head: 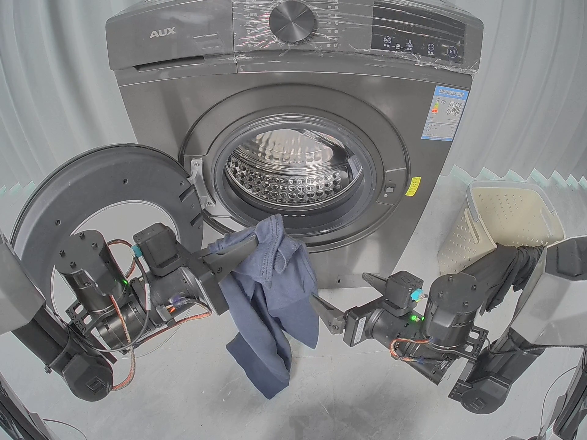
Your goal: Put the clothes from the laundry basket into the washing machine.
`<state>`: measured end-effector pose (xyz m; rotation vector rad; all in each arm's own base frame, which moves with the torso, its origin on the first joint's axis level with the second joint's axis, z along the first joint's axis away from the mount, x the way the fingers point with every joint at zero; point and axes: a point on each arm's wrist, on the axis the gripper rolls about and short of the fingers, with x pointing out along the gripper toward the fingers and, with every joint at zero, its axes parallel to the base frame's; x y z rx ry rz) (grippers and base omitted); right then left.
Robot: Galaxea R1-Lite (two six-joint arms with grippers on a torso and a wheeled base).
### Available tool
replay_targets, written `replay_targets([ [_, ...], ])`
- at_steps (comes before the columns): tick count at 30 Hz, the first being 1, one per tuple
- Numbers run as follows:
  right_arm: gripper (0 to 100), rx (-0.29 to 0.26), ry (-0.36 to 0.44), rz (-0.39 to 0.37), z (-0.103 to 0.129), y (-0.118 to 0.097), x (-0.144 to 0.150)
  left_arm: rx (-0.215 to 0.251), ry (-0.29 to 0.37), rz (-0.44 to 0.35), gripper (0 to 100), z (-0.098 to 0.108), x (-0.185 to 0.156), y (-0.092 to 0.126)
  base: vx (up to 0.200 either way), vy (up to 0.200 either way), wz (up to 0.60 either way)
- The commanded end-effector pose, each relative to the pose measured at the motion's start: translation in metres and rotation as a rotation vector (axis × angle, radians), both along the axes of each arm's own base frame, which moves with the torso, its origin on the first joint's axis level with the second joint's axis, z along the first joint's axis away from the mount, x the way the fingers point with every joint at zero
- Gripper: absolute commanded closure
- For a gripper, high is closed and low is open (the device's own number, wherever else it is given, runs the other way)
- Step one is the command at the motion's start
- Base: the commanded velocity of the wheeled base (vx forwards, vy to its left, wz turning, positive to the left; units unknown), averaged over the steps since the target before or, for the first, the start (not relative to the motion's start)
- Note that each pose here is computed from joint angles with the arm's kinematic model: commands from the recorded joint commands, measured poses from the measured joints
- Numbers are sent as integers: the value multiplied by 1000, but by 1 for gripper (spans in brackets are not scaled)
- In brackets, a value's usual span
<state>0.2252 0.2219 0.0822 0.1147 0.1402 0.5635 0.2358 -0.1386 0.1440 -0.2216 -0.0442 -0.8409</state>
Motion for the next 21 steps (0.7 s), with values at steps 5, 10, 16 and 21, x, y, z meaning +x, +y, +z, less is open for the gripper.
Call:
replay_targets([
  [5,0,32,-33,25,3,11,13,-3,-1,3,100,0,0,0,0,0,0],
  [10,0,40,-62,43,5,13,26,-3,-3,2,100,1,0,0,0,0,0],
  [16,0,5,-74,61,-8,16,45,-7,-9,0,100,3,-1,0,0,0,0],
  [21,0,16,-93,63,-15,23,63,-8,-11,2,100,3,-1,0,0,0,0],
])
